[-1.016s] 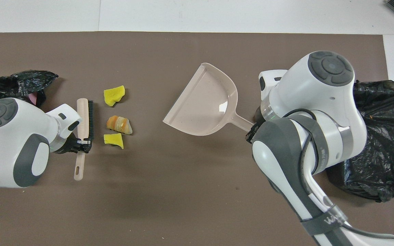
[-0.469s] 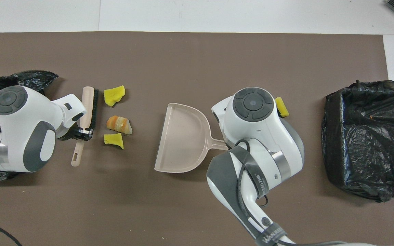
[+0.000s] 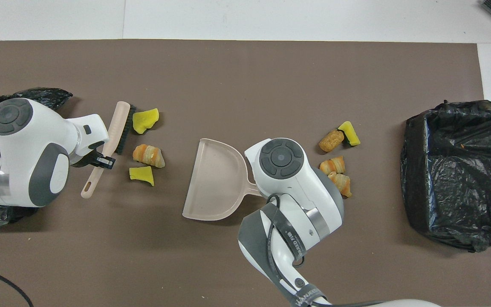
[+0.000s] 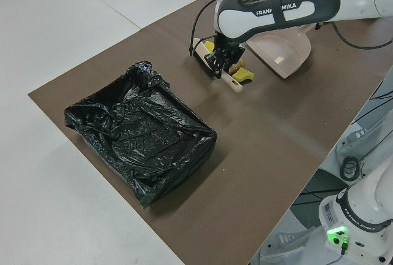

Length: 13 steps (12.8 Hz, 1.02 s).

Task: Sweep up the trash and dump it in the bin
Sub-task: 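Sweep the sponge and bread with the left gripper into the dustpan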

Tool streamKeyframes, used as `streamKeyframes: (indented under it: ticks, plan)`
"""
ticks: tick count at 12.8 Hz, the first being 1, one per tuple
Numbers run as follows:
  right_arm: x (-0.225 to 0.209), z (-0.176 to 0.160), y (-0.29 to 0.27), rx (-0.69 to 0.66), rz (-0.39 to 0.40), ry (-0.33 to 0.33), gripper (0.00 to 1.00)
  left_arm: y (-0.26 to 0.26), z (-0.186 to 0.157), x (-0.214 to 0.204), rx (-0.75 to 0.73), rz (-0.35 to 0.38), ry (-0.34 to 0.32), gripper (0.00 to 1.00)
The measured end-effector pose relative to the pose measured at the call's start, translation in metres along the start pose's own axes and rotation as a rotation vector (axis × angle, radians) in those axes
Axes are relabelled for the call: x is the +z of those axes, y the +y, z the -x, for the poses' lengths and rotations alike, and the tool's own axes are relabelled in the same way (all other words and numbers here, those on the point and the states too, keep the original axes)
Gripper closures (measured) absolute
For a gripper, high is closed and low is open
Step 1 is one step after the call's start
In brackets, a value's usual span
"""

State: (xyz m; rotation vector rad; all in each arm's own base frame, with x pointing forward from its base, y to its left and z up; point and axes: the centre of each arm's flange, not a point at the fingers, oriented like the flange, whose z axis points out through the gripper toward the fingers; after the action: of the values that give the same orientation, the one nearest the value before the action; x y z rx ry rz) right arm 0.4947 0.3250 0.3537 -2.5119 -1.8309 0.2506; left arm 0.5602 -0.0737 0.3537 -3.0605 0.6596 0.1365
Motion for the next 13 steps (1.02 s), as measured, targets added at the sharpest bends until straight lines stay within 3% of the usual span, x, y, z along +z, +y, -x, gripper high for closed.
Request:
streamKeyframes:
  ticks: [4, 13]
  plan:
    - [0.008, 0.0, -0.006, -0.005, -0.006, -0.01, 0.68, 0.024, -0.001, 0.009, 0.138, 0.006, -0.027, 0.74]
    - [0.01, 0.001, -0.007, -0.005, -0.009, -0.013, 0.68, 0.166, 0.024, 0.017, 0.351, 0.026, -0.097, 0.74]
